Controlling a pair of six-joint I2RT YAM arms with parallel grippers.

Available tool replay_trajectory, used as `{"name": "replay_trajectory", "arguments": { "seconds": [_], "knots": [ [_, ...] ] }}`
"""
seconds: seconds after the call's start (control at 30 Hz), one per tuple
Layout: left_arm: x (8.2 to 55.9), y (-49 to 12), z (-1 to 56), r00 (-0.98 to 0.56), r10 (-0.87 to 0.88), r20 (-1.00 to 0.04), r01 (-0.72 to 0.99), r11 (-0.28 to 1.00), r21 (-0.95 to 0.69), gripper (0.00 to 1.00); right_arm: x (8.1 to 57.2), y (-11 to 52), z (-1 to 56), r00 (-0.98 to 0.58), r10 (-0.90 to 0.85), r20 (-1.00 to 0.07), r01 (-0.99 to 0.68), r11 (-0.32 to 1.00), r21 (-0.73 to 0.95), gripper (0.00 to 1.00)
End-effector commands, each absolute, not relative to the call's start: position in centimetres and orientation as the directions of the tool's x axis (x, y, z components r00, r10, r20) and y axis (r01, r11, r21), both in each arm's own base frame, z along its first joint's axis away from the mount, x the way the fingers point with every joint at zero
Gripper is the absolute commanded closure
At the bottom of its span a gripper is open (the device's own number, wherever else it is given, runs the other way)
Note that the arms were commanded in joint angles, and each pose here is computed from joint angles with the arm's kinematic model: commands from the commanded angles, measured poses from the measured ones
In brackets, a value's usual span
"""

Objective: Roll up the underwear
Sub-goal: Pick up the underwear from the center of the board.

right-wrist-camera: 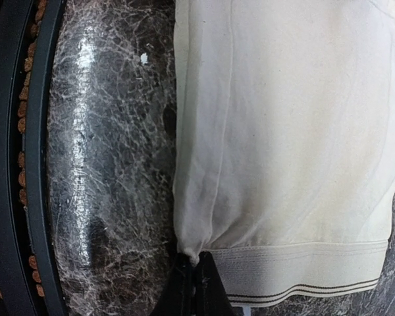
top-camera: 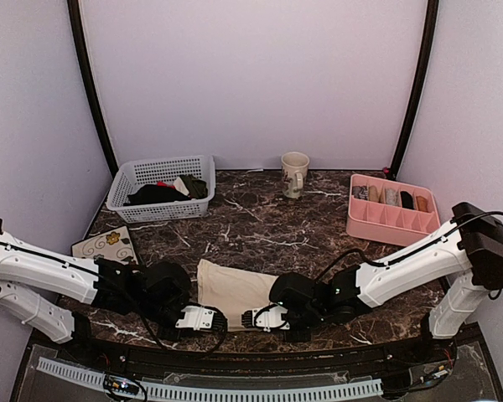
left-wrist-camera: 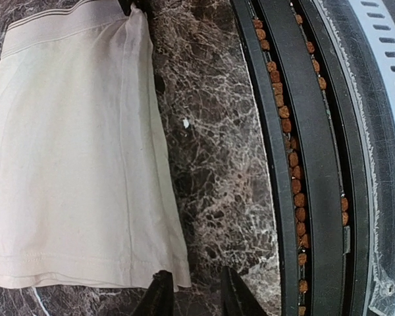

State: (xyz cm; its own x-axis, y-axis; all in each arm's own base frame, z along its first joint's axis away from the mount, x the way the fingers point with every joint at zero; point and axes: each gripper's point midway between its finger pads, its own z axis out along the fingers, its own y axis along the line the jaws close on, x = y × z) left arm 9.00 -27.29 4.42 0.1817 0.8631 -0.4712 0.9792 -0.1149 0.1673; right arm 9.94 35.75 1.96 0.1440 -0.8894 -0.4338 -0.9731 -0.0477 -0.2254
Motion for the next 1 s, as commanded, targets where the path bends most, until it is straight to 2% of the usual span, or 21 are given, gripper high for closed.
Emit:
{"name": "replay_trajectory", "arguments": {
  "seconds": [0.0, 0.3, 0.53, 0.6, 0.7, 0.83, 0.9, 0.93, 0.97],
  "knots": [
    [8.6, -27.8, 3.9, 0.225, 0.849, -0.477, 0.972, -0.162, 0.171, 0.72, 9.0, 33.5, -0.2, 0.12, -0.934, -0.337, -0.982, -0.062, -0.179, 1.0],
    [9.0, -26.4, 1.6, 0.2, 0.9, -0.388, 0.976, -0.148, 0.162, 0.68, 9.1, 33.4, -0.2, 0.122, -0.936, -0.329, -0.981, -0.063, -0.183, 1.0],
    [9.8, -25.0, -0.1, 0.181, 0.941, -0.284, 0.975, -0.135, 0.177, 0.71, 9.1, 33.3, -0.2, 0.129, -0.937, -0.324, -0.98, -0.071, -0.188, 1.0],
    [10.1, -25.5, 0.8, 0.174, 0.937, -0.303, 0.976, -0.122, 0.182, 0.71, 9.1, 33.3, -0.1, 0.129, -0.937, -0.324, -0.98, -0.07, -0.186, 1.0],
    [9.5, -26.6, 2.9, 0.192, 0.901, -0.389, 0.975, -0.131, 0.178, 0.69, 9.1, 33.4, 0.1, 0.13, -0.936, -0.328, -0.98, -0.07, -0.188, 1.0],
    [10.8, -27.2, 4.7, 0.197, 0.873, -0.446, 0.96, -0.08, 0.267, 0.66, 9.1, 33.3, 0.2, 0.129, -0.936, -0.327, -0.98, -0.07, -0.187, 1.0],
    [11.2, -26.6, 3.6, 0.197, 0.897, -0.395, 0.957, -0.088, 0.276, 0.66, 9.1, 33.2, 0.2, 0.131, -0.937, -0.325, -0.98, -0.072, -0.187, 1.0],
    [10.5, -26.0, 1.6, 0.194, 0.928, -0.32, 0.969, -0.129, 0.213, 0.66, 9.0, 33.1, 0.1, 0.133, -0.936, -0.326, -0.979, -0.074, -0.188, 1.0],
    [10.3, -25.9, 1.2, 0.19, 0.931, -0.313, 0.971, -0.131, 0.202, 0.66, 9.1, 33.1, 0.1, 0.134, -0.936, -0.326, -0.979, -0.074, -0.189, 1.0]
  ]
}}
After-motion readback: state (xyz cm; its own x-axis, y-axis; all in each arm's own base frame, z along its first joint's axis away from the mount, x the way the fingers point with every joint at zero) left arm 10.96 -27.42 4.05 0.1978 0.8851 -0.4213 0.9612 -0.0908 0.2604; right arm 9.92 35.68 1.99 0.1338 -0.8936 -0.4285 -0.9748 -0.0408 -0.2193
